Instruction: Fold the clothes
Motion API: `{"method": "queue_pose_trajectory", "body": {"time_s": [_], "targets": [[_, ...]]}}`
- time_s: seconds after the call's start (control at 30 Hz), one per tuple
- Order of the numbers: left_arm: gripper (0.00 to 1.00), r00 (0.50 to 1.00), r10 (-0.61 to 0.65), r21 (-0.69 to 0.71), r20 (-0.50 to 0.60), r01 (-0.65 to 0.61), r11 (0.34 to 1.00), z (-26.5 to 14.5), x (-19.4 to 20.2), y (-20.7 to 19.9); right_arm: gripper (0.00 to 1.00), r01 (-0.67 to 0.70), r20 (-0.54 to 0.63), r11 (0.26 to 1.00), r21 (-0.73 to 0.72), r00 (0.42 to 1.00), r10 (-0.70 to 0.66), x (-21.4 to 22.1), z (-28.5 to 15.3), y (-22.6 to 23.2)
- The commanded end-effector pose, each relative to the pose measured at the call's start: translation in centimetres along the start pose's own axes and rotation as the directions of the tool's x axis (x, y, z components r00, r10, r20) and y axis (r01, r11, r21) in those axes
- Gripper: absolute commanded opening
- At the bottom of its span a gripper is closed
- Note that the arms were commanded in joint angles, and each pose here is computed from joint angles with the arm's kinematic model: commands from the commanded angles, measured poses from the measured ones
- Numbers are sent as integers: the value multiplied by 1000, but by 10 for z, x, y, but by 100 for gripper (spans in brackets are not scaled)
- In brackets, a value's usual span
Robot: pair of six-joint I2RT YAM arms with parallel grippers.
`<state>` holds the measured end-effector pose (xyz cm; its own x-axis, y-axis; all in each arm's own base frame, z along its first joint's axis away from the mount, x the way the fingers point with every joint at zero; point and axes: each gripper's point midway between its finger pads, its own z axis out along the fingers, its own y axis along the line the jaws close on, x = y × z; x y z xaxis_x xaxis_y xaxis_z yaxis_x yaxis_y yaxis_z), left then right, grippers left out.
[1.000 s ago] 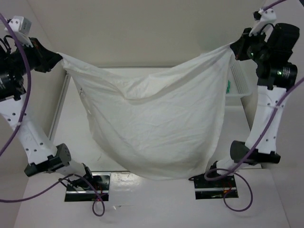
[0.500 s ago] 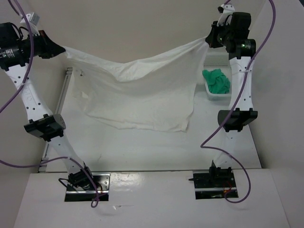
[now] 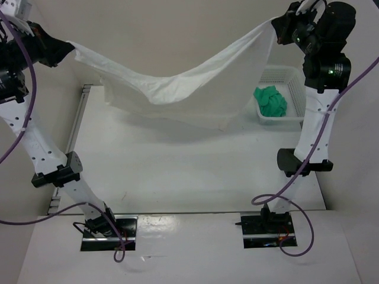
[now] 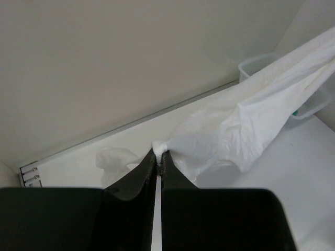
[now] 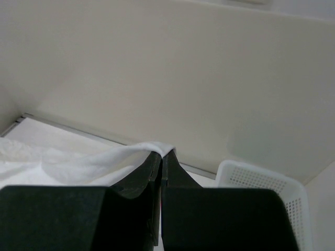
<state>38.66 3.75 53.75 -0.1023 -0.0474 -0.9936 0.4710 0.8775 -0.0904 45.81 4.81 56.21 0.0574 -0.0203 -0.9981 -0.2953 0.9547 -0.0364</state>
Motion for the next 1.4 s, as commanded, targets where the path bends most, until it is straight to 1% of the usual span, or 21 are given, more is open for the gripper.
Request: {"method": "queue_pose_trajectory", "body": {"time_s": [0.0,0.03,0.1,0.13,0.2,0.23,0.33,0.47,0.5,0.53,0.57,0.63,0.67,0.73,0.77,0.97,1.1,1.2,1.27,1.33,1.37], "targets": [[0,997,65,66,45,-67,996,-27,-21,-42,0,46,86,996,-82,996,-39,-38,-36,28],[0,998,58,61,36,-60,996,-35,-19,-46,0,48,84,991,-122,996,-38,-43,-52,39],[0,992,117,70,49,-121,990,-53,-25,-71,0,62,72,985,-159,996,-51,-43,-65,49],[0,989,140,68,57,-143,987,-66,-29,-91,0,73,93,979,-188,994,-57,-52,-83,60],[0,987,150,68,54,-154,986,-74,-27,-103,0,66,60,975,-213,997,-54,-44,-93,66],[0,981,182,64,73,-187,980,-85,-32,-122,0,70,67,973,-221,996,-56,-46,-106,72],[0,968,229,42,104,-234,971,-105,-39,-153,0,102,130,973,-206,989,-76,-60,-131,78],[0,950,273,-8,149,-275,962,-126,-47,-183,0,144,229,979,-143,967,-109,-79,-190,88],[0,932,315,-17,181,-318,948,-138,-53,-202,0,152,246,978,-140,962,-115,-81,-199,91],[0,925,327,-20,193,-329,944,-142,-53,-209,0,145,236,981,-130,965,-112,-75,-201,89],[0,913,346,-25,218,-349,937,-149,-55,-221,0,165,284,980,-112,950,-127,-85,-219,93],[0,908,339,-31,246,-342,939,-154,-54,-231,0,164,283,980,-113,951,-127,-82,-225,95],[0,886,373,-51,275,-374,926,-158,-60,-235,0,161,274,980,-114,954,-124,-80,-225,95],[0,880,382,-72,282,-378,923,-166,-56,-247,0,159,282,983,-95,951,-127,-82,-229,93],[0,895,357,-56,266,-355,933,-164,-52,-245,0,159,282,983,-95,951,-127,-82,-229,93],[0,915,324,-55,241,-320,946,-154,-45,-227,0,144,271,986,-89,956,-115,-83,-222,90],[0,955,231,-37,186,-229,973,-131,-29,-189,0,107,225,988,-110,971,-80,-73,-197,84],[0,973,173,-29,151,-170,985,-115,-13,-162,0,63,122,990,-130,991,-47,-40,-156,74],[0,992,93,-45,88,-89,995,-93,15,-121,0,27,19,990,-136,1000,-25,-1,-120,63],[0,997,62,-59,47,-59,996,-78,38,-93,0,9,-25,993,-115,1000,-12,24,-94,52],[0,1000,18,-77,8,-17,997,-68,55,-72,0,-1,-80,994,-113,997,-8,48,-73,47]]}}
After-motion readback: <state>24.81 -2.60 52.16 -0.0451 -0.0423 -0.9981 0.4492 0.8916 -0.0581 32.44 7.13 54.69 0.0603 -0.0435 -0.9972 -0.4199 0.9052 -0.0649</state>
